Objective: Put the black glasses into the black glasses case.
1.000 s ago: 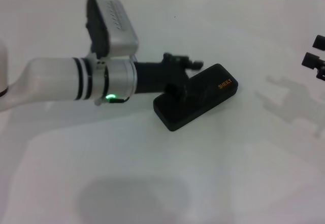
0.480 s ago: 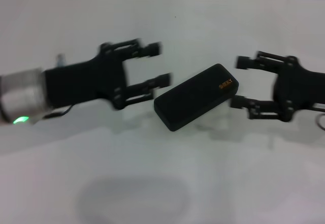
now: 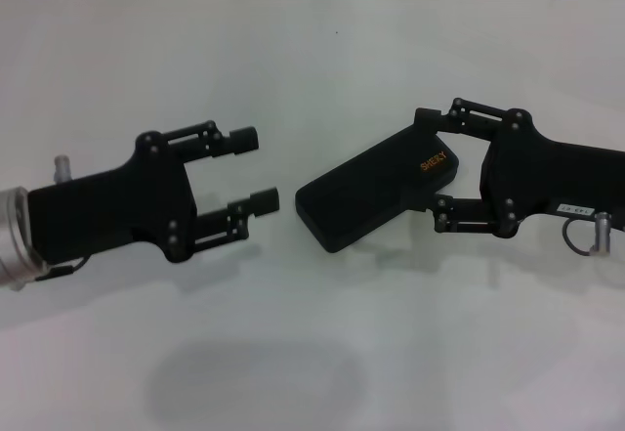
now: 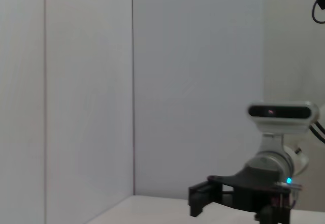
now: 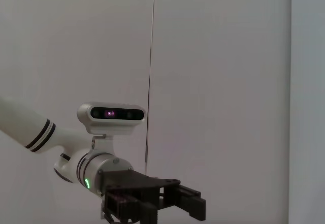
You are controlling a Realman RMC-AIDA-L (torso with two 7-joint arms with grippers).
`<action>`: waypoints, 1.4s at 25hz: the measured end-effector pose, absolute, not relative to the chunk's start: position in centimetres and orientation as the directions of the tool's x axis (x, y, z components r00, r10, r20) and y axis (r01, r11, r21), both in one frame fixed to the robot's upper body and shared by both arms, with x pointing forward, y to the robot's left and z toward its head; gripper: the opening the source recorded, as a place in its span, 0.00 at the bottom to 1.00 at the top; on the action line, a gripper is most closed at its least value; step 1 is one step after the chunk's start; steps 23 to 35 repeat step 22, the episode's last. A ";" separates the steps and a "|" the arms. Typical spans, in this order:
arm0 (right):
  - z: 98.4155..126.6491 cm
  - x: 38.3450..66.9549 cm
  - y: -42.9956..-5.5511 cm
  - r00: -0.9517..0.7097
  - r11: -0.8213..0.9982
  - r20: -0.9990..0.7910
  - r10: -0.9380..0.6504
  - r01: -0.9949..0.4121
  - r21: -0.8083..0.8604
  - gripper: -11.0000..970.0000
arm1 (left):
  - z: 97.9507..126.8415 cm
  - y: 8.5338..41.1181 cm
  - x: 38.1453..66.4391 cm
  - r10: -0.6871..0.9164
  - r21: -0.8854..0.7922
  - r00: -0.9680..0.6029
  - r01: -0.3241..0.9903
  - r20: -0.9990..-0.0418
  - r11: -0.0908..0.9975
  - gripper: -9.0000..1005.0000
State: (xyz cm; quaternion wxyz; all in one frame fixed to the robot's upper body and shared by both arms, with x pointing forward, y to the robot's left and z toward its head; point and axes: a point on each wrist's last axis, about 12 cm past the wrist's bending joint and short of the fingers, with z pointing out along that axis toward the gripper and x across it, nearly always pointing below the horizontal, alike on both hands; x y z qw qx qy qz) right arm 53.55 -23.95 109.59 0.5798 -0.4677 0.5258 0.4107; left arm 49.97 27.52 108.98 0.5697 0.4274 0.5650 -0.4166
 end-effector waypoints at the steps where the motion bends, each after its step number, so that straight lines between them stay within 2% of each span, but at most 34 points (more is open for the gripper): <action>1: 109.6 53.5 -23.9 0.111 0.225 -0.994 -0.017 -0.968 -0.112 0.82 | 108.9 27.5 49.9 0.015 0.017 0.013 0.961 -1.000 0.277 0.65; 35: 108.6 52.8 -23.8 0.131 0.227 -0.991 -0.028 -0.965 -0.133 0.82 | 108.7 27.2 49.5 0.038 0.053 0.045 0.970 -0.998 0.239 0.65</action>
